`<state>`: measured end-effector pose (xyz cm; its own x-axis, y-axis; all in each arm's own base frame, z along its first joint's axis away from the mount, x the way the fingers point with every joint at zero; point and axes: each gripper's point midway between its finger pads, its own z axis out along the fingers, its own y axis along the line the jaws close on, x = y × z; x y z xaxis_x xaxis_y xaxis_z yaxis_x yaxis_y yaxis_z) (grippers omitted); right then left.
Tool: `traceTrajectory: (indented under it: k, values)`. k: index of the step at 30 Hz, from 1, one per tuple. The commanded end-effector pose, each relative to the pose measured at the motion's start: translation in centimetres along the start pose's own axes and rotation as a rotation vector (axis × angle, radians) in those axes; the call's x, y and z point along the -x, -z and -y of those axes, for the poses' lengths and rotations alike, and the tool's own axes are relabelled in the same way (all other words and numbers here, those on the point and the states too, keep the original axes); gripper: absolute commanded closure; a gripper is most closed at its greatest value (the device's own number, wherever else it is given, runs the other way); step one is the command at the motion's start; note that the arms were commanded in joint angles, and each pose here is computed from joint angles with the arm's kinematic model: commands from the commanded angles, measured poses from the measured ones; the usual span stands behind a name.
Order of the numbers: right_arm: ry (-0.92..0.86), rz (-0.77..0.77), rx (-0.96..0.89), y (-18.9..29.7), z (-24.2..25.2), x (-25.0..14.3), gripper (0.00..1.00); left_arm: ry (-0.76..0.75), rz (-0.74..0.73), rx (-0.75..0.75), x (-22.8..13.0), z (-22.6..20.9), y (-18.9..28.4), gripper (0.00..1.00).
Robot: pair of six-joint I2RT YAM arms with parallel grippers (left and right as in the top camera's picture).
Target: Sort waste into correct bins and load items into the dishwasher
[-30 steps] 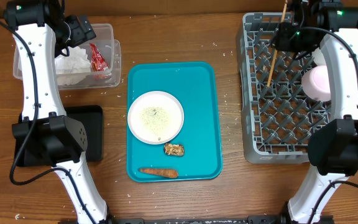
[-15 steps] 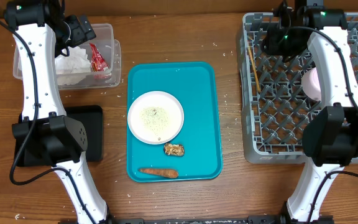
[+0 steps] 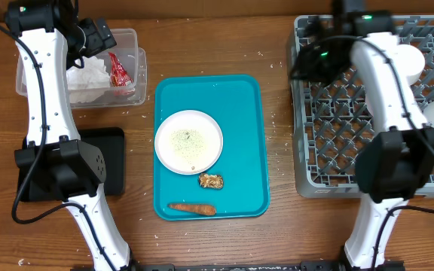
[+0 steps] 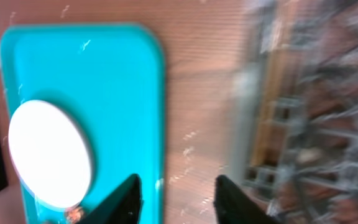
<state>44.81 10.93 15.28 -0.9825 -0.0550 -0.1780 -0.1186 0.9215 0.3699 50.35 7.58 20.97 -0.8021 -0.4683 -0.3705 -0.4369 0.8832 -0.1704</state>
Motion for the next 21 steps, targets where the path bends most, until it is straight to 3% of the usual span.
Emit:
traceTrajectory:
  k: [1,2,8,14,18,21]
  values:
    - [0.102,-0.049,0.068,-1.4,-5.9,-1.5,0.33,-0.001,-0.012,0.000,-0.3,0.4,-0.6,0.00]
    - [0.140,-0.062,0.063,-2.2,-7.8,-2.1,0.00,-0.001,-0.012,0.000,-0.3,0.4,-0.6,0.00]
    - [0.104,0.011,-0.074,-4.0,-10.7,-1.6,0.00,-0.001,-0.012,0.000,-0.3,0.4,-0.6,0.00]
    - [-0.050,0.100,-0.187,-3.7,-9.5,-0.3,0.00,-0.001,-0.012,0.001,-0.3,0.3,-0.6,0.00]
    - [-0.115,0.152,-0.251,-0.6,-6.8,0.8,0.00,0.001,-0.012,0.001,-0.2,0.2,-0.6,0.00]
    - [-0.180,0.256,-0.349,4.5,-3.2,2.4,0.00,0.001,-0.012,0.001,-0.2,0.2,-0.6,0.00]
